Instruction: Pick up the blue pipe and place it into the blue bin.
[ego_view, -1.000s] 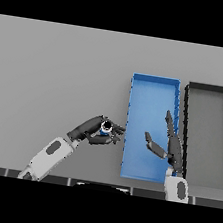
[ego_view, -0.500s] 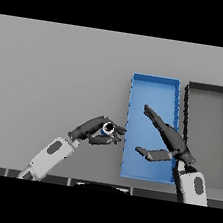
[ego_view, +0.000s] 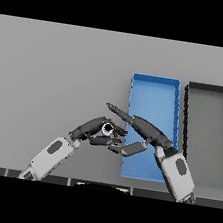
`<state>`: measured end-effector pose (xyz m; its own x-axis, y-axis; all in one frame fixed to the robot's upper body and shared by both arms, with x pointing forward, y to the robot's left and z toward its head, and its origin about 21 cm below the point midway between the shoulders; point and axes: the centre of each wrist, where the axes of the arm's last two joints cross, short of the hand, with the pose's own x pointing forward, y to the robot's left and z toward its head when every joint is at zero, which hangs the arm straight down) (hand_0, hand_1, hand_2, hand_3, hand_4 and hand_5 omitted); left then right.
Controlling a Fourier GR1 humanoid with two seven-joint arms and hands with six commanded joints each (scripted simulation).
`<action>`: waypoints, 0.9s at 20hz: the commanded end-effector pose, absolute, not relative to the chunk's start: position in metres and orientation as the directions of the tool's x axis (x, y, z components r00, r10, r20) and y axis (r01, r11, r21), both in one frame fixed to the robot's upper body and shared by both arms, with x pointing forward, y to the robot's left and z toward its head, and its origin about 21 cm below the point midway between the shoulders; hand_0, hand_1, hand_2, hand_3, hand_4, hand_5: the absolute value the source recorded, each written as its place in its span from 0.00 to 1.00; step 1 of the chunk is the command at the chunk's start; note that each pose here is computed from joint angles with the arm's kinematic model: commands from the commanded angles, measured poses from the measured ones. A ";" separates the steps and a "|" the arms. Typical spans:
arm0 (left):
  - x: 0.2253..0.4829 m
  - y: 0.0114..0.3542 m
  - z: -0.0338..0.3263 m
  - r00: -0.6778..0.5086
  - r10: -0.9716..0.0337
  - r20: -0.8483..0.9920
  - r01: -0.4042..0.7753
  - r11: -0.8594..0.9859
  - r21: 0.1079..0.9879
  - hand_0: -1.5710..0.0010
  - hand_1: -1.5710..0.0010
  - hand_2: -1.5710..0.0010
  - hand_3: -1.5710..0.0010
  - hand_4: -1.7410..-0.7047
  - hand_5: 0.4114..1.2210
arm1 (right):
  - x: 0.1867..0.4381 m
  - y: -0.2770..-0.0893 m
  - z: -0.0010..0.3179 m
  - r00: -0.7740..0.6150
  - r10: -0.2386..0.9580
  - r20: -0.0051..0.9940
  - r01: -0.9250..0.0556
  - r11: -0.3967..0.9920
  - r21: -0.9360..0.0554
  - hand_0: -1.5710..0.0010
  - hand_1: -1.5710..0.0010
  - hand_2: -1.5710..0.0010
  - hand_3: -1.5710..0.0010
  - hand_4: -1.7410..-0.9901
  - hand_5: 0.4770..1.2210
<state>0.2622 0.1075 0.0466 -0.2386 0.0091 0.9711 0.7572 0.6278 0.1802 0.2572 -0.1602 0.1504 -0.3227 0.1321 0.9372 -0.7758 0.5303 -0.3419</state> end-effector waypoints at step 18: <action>0.264 0.108 0.047 -0.241 -0.041 0.970 0.747 0.630 0.212 0.17 0.18 0.24 0.21 0.07 1.00 | 0.286 -0.094 0.154 -0.267 0.034 0.963 -0.911 0.318 -0.264 0.14 0.15 0.14 0.20 0.36 0.58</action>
